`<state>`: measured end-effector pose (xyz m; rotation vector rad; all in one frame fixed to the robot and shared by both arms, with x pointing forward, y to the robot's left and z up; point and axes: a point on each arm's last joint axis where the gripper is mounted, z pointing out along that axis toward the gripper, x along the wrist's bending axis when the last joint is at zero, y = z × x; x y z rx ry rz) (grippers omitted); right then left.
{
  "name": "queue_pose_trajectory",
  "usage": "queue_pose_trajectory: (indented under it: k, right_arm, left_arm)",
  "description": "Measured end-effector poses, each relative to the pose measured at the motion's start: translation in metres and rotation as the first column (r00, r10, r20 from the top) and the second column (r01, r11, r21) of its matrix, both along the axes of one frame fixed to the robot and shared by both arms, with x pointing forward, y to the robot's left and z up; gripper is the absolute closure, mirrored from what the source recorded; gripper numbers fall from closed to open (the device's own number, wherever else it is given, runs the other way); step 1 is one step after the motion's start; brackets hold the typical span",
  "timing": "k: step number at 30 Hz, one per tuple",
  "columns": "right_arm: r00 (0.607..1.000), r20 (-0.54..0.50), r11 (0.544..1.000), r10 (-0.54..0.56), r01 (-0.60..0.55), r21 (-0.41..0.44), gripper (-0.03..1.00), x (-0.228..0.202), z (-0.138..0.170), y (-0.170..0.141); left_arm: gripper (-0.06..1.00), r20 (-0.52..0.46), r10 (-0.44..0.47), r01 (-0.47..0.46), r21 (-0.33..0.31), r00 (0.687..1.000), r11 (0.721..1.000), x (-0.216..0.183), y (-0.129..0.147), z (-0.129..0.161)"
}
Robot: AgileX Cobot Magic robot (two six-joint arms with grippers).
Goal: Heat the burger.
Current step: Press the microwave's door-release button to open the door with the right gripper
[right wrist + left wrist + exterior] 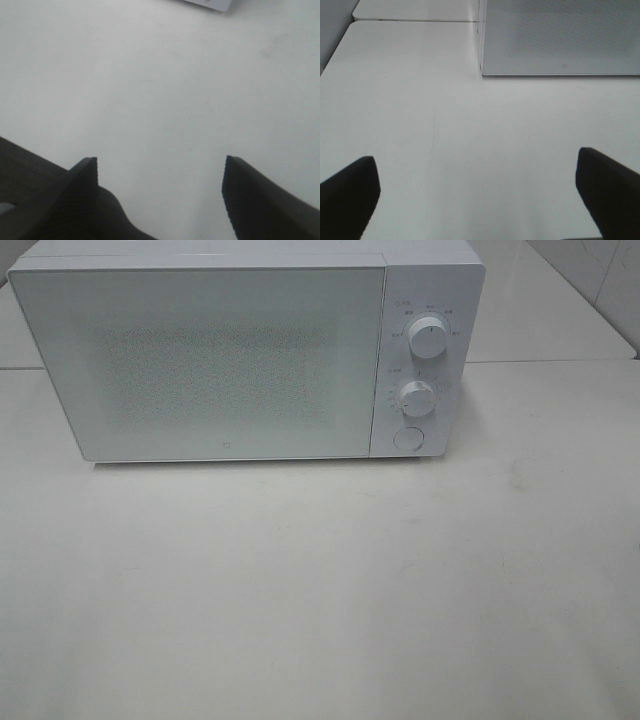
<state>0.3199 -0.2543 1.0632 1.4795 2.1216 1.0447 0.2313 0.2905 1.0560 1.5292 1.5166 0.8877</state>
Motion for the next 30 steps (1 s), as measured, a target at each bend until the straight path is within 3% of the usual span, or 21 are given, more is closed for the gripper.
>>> queue_pose_trajectory:
  k: [8, 15, 30]
  right_arm:
    - [0.981, 0.119, 0.988, -0.155, 0.151, 0.044, 0.26, -0.033, 0.009, -0.025]
    - [0.935, 0.237, 0.962, -0.264, 0.274, -0.010, 0.20, -0.058, 0.010, -0.043]
    - [0.892, 0.346, 0.953, -0.292, 0.303, 0.023, 0.22, -0.083, -0.006, -0.049]
  left_arm:
    - [-0.04, 0.000, 0.000, 0.000, 0.000, 1.000, 1.000, 0.000, 0.000, 0.000]
    - [-0.04, 0.000, 0.000, 0.000, 0.000, 1.000, 1.000, 0.000, 0.000, 0.000]
    - [-0.04, 0.000, 0.000, 0.000, 0.000, 1.000, 1.000, 0.000, 0.000, 0.000]
